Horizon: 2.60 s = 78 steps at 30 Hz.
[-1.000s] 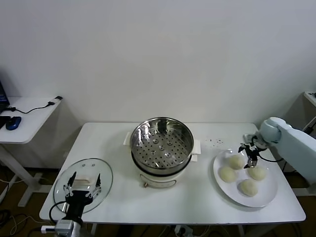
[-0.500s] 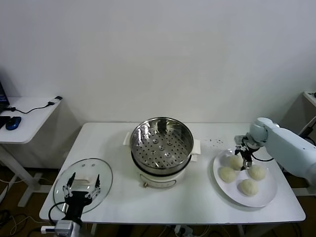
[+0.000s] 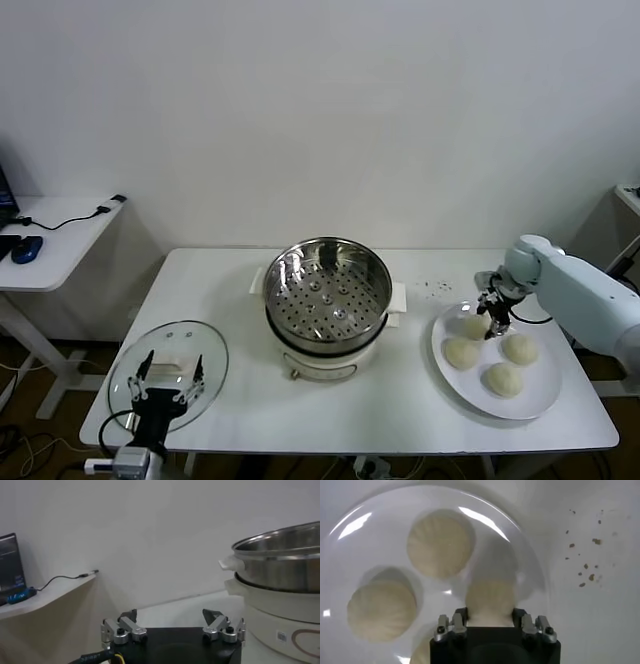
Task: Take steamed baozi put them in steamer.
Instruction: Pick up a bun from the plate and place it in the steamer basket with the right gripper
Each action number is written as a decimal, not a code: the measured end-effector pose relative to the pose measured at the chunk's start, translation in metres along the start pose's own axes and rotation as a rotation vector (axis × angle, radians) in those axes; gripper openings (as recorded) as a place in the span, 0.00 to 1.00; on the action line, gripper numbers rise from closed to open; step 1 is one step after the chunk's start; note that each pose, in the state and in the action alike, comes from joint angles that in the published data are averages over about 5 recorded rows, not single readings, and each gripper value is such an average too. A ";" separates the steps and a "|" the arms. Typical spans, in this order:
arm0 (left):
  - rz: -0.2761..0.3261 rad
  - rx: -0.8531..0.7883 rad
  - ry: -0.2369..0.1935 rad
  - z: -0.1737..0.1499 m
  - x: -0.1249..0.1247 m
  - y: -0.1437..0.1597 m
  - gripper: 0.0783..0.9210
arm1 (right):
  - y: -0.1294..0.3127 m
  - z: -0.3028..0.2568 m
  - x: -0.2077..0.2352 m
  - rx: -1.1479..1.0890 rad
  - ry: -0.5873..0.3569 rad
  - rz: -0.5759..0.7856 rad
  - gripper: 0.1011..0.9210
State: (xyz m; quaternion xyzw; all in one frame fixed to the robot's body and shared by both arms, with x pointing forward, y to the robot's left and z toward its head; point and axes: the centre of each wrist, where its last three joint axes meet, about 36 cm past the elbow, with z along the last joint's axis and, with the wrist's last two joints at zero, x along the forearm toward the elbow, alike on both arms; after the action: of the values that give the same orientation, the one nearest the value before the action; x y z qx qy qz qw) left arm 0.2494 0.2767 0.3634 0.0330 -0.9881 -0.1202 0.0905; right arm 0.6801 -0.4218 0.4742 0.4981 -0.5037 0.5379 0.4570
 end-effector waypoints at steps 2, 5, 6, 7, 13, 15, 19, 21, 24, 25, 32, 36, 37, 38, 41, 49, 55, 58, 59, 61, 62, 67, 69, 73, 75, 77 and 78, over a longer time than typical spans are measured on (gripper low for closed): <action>0.001 -0.001 0.002 0.000 0.001 0.000 0.88 | -0.006 -0.005 0.014 0.036 -0.007 0.010 0.58; 0.003 -0.003 0.005 0.001 0.002 0.000 0.88 | -0.020 -0.020 0.043 0.131 -0.009 0.031 0.58; 0.004 -0.004 0.006 0.001 0.002 0.001 0.88 | -0.025 -0.027 0.055 0.173 -0.008 0.038 0.58; 0.005 -0.005 0.006 0.001 0.003 0.001 0.88 | -0.031 -0.036 0.068 0.218 -0.007 0.046 0.58; 0.019 -0.009 0.006 0.001 0.004 -0.001 0.88 | -0.058 -0.092 0.152 0.513 0.017 0.117 0.59; 0.021 -0.009 0.008 0.002 0.004 -0.002 0.88 | -0.065 -0.113 0.180 0.614 0.031 0.147 0.58; 0.026 -0.008 0.010 0.002 0.005 -0.003 0.88 | -0.076 -0.164 0.226 0.824 0.064 0.206 0.58; 0.028 -0.007 0.011 0.002 0.005 -0.004 0.88 | -0.079 -0.193 0.242 0.928 0.078 0.232 0.59; 0.032 -0.008 0.012 0.002 0.006 -0.005 0.88 | -0.081 -0.235 0.255 1.072 0.095 0.259 0.59; 0.034 -0.010 0.012 0.001 0.006 -0.005 0.88 | -0.081 -0.249 0.257 1.115 0.100 0.265 0.59; 0.042 -0.020 0.015 0.000 0.009 -0.004 0.88 | -0.081 -0.326 0.240 1.333 0.110 0.261 0.59; 0.045 -0.019 0.014 0.000 0.010 -0.005 0.88 | -0.080 -0.357 0.217 1.400 0.096 0.240 0.59; 0.046 -0.018 0.013 -0.001 0.010 -0.005 0.88 | -0.081 -0.363 0.211 1.412 0.092 0.233 0.59; 0.046 -0.018 0.013 -0.001 0.010 -0.005 0.88 | -0.081 -0.369 0.205 1.422 0.088 0.227 0.59; 0.048 -0.017 0.009 -0.003 0.011 -0.006 0.88 | -0.083 -0.382 0.187 1.442 0.080 0.207 0.59; 0.046 -0.012 0.001 -0.007 0.010 -0.008 0.88 | -0.091 -0.389 0.146 1.428 0.080 0.145 0.59; 0.046 -0.010 0.007 -0.006 0.011 -0.007 0.88 | -0.094 -0.392 0.126 1.421 0.083 0.111 0.59; 0.048 -0.008 0.008 -0.005 0.012 -0.009 0.88 | -0.095 -0.393 0.117 1.417 0.083 0.096 0.59; 0.049 -0.007 0.009 -0.005 0.012 -0.009 0.88 | -0.095 -0.392 0.114 1.415 0.083 0.092 0.59; 0.049 -0.007 0.010 -0.005 0.012 -0.009 0.88 | -0.096 -0.392 0.109 1.410 0.082 0.084 0.59; 0.049 -0.007 0.010 -0.005 0.013 -0.009 0.88 | -0.096 -0.391 0.107 1.408 0.081 0.081 0.59; 0.048 -0.008 0.012 -0.004 0.013 -0.009 0.88 | -0.096 -0.393 0.103 1.407 0.072 0.081 0.70; 0.047 -0.007 0.012 -0.004 0.013 -0.009 0.88 | -0.096 -0.394 0.104 1.410 0.072 0.081 0.77; 0.047 -0.006 0.008 -0.005 0.012 -0.009 0.88 | -0.095 -0.394 0.111 1.416 0.078 0.083 0.86; 0.045 -0.006 0.006 -0.005 0.012 -0.009 0.88 | -0.095 -0.394 0.117 1.419 0.082 0.085 0.88; 0.044 -0.006 0.004 -0.006 0.011 -0.009 0.88 | -0.095 -0.392 0.124 1.421 0.084 0.089 0.88; 0.044 -0.007 0.004 -0.006 0.011 -0.009 0.88 | -0.094 -0.391 0.129 1.420 0.085 0.092 0.88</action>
State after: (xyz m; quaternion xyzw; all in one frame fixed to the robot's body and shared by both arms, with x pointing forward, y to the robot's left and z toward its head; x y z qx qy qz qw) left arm 0.2403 0.2656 0.3690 0.0111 -0.9879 -0.1217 0.0950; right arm 0.7330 -0.0260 0.6123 0.6324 -0.0339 0.7737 0.0182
